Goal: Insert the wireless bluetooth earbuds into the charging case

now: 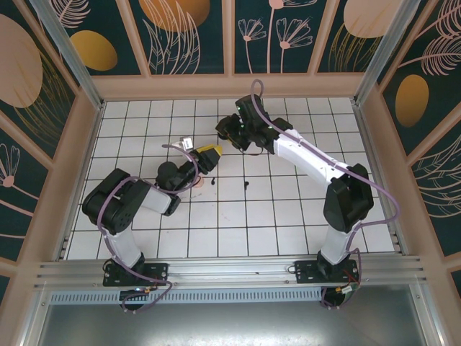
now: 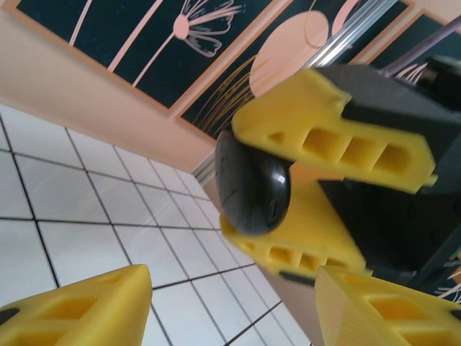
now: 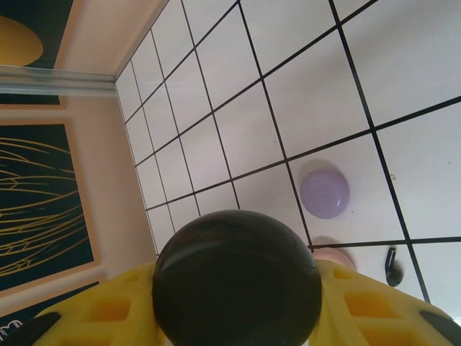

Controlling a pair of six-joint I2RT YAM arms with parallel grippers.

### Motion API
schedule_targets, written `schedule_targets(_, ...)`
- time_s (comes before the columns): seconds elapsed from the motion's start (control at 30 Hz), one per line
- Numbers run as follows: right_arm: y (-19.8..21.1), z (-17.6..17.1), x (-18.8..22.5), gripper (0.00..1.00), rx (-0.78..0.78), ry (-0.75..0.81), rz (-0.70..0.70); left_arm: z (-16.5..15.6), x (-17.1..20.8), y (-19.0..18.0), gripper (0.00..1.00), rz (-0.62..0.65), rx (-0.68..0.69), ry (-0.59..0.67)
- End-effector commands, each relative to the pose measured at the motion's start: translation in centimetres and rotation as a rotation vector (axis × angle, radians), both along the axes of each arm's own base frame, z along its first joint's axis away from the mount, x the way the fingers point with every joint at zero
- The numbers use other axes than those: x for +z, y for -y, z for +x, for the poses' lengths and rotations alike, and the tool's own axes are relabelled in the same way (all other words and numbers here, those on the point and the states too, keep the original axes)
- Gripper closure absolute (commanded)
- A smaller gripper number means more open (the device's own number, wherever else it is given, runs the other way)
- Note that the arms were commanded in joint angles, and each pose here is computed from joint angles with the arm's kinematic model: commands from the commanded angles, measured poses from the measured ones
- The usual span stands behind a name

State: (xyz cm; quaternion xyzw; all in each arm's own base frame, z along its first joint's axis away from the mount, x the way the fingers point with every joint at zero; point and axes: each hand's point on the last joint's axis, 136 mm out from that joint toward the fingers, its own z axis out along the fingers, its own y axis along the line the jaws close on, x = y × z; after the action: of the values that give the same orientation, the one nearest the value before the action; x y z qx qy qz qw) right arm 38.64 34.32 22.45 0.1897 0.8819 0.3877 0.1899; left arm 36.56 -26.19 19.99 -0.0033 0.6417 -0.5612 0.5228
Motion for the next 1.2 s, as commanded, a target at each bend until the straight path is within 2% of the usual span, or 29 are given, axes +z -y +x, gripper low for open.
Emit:
schedule_targets(0.0,-0.4,0.0,2.3,0.71,-0.007,0.036,0.033,0.3,2.4,0.1,0.40,-0.065,0.009,0.072)
schedule_targets(0.57,-1.9,-1.0,2.6,0.73,0.030,0.044,0.052,1.7,3.7,0.9,0.51,-0.094,0.007,0.098)
schedule_targets(1.17,-1.9,-1.0,2.6,0.73,0.022,0.047,0.055,1.7,3.7,0.8,0.84,-0.109,0.005,0.102)
